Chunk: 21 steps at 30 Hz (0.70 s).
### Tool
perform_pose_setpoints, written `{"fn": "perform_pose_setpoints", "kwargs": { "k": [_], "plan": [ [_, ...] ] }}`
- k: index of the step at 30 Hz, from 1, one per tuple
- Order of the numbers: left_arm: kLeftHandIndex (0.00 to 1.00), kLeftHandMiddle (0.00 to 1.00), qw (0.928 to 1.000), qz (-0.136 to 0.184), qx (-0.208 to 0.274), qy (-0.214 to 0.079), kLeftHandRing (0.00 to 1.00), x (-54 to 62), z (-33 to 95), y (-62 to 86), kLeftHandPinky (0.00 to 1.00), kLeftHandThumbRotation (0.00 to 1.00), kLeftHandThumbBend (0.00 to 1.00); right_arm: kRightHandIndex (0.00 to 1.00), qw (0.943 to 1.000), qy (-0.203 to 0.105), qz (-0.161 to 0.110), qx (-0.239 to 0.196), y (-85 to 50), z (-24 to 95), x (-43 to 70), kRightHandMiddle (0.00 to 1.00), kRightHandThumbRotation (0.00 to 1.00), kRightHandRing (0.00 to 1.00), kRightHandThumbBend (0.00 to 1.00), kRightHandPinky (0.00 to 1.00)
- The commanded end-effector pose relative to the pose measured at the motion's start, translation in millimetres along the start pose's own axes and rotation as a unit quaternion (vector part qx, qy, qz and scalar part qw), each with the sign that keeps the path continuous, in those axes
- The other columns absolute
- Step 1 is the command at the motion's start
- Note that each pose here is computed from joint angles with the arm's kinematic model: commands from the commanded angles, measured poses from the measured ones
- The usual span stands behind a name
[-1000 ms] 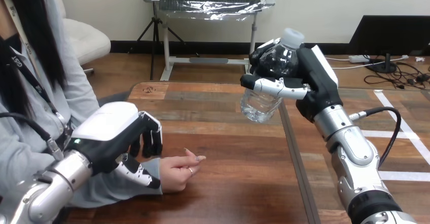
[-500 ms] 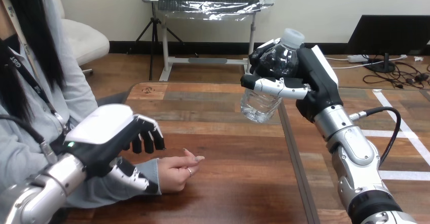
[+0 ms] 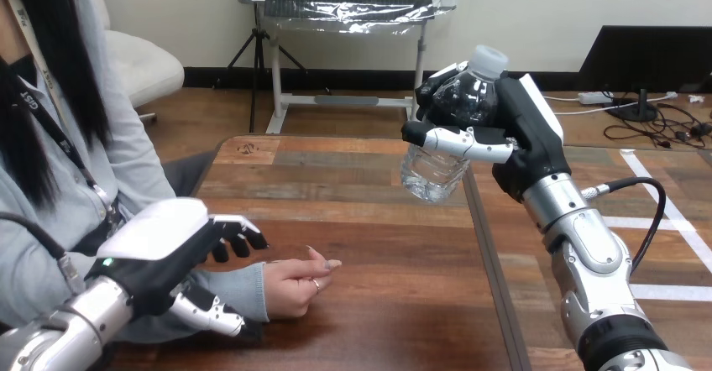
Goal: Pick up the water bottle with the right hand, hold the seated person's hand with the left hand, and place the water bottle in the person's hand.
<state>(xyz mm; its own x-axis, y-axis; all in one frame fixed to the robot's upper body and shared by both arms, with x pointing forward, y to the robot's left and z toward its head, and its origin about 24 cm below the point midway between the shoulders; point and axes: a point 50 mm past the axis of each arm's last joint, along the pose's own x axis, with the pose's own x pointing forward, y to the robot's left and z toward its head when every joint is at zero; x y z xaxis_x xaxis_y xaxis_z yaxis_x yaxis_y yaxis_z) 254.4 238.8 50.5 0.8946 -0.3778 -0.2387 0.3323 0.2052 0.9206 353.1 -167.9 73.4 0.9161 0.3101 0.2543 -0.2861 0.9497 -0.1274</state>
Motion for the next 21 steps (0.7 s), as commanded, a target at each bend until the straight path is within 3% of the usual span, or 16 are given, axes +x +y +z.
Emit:
{"fn": "perform_pose_setpoints", "kwargs": {
  "k": [1, 21],
  "plan": [
    [0.81, 0.79, 0.9995, 0.023, 0.02, 0.002, 0.73, 1.8, 2.3, 17.6, 0.65, 0.39, 1.0, 0.46, 0.9977, -0.065, -0.014, -0.013, -11.5, 28.3, 14.6, 0.44, 0.0, 0.35, 0.79, 0.29],
    [0.86, 0.83, 0.9992, 0.001, 0.013, 0.036, 0.78, 0.1, -9.7, 4.9, 0.7, 0.35, 1.0, 0.46, 0.9968, -0.078, -0.013, -0.008, -18.8, 33.0, 11.0, 0.44, 0.0, 0.35, 0.79, 0.29]
  ]
}}
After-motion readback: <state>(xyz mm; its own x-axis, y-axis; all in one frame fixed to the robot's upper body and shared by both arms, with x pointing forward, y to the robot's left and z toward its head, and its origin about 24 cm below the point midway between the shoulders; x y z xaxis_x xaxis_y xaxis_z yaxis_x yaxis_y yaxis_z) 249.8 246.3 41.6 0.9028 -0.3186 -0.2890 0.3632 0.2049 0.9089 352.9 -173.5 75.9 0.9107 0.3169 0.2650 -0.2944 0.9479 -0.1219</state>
